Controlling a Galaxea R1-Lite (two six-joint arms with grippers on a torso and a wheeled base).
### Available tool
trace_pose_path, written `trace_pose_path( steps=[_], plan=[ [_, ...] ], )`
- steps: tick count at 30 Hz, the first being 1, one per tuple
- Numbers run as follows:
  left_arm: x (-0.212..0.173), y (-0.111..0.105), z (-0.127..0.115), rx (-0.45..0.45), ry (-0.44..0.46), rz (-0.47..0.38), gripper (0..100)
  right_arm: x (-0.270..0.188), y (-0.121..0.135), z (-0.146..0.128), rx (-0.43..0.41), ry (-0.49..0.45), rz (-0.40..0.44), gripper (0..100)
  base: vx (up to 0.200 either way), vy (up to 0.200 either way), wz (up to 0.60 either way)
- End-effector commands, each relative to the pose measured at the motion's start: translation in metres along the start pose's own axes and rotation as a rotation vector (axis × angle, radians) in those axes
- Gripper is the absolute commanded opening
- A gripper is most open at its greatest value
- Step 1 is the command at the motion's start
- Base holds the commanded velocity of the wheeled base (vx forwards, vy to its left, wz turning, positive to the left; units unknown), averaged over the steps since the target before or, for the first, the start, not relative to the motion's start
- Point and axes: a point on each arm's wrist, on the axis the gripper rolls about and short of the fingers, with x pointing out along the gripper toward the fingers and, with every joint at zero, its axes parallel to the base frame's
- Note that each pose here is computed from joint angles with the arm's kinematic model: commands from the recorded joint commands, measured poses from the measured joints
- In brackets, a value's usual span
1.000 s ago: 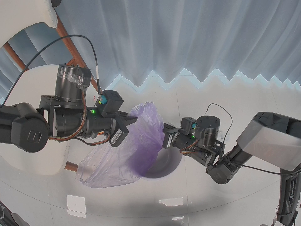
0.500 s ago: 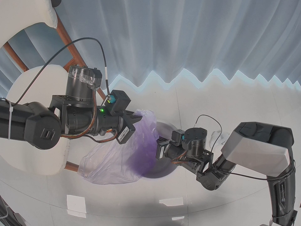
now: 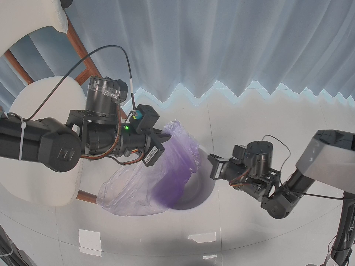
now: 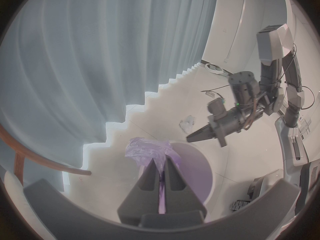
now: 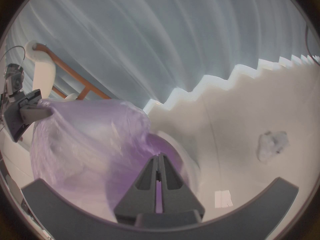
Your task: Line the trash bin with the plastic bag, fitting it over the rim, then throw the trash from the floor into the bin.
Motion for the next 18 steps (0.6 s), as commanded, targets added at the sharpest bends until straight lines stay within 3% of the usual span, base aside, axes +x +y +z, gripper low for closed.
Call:
trace_pose_path(
  steps=[1,7,9,10,12,18],
  plan=[
    [0.026,0.007,0.005,-0.010,-0.009,0.003,0,-0.065,0.006,-0.010,0.083,0.108,-0.013,0,0.000,0.000,0.00],
    [0.035,-0.002,0.012,-0.048,-0.015,0.001,0,-0.059,0.041,-0.059,0.089,0.202,0.076,0,0.000,0.000,0.00],
    [0.035,-0.002,0.012,-0.051,-0.015,0.002,0,-0.057,0.044,-0.064,0.085,0.206,0.085,0,0.000,0.000,0.00],
    [0.035,-0.002,0.012,-0.057,-0.015,0.005,0,-0.050,0.058,-0.087,0.063,0.218,0.135,0,0.000,0.000,0.00],
    [0.035,-0.002,0.013,-0.056,-0.017,0.007,0,-0.043,0.068,-0.101,0.058,0.225,0.169,0,0.000,0.000,0.00],
    [0.031,-0.002,0.013,-0.056,-0.019,0.008,0,-0.022,0.095,-0.125,0.048,0.207,0.227,0,0.000,0.000,0.00]
  ],
)
